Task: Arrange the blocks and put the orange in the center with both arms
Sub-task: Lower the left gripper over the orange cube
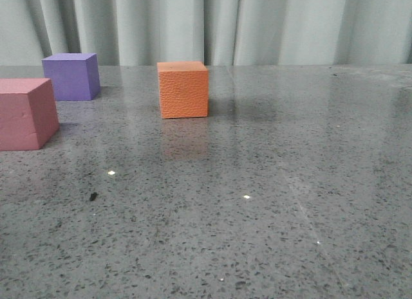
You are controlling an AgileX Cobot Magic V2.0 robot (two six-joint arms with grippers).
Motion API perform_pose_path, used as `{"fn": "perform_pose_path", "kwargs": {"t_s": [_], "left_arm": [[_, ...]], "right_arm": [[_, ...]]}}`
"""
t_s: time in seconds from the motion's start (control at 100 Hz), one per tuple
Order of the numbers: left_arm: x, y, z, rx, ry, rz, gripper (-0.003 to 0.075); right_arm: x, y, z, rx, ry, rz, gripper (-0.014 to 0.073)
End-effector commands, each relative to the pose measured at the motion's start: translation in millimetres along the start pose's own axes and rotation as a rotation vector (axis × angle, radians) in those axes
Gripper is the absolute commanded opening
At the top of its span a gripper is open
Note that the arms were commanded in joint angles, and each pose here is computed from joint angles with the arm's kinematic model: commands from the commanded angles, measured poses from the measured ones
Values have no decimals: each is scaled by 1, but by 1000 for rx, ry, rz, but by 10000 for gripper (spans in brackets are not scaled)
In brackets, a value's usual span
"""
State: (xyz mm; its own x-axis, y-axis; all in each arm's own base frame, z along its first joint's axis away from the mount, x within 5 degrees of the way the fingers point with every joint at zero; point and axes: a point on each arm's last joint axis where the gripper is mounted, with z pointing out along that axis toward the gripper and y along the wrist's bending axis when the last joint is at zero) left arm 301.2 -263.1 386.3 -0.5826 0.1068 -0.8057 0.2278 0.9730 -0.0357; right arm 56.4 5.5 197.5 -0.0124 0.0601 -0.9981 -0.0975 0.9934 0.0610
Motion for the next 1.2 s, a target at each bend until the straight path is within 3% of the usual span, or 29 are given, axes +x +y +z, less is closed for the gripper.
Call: {"fn": "perform_pose_path", "kwargs": {"t_s": [0.0, 0.16, 0.3, 0.63, 1.19], "left_arm": [[-21, -12, -7, -7, -73, -21, 558], [-23, -23, 13, -68, -34, -40, 558], [-21, -17, 19, -150, -41, -154, 558], [-11, -13, 33, -269, -19, -232, 558], [1, -12, 56, -311, 39, -255, 558]], "right_arm": [[-13, 1, -2, -6, -109, -7, -67], [-13, 1, -2, -6, -109, -7, -67], [-13, 1, -2, -6, -109, -7, -67], [-13, 1, -2, -6, -109, -7, -67], [-13, 1, -2, -6, -109, -7, -67]]}}
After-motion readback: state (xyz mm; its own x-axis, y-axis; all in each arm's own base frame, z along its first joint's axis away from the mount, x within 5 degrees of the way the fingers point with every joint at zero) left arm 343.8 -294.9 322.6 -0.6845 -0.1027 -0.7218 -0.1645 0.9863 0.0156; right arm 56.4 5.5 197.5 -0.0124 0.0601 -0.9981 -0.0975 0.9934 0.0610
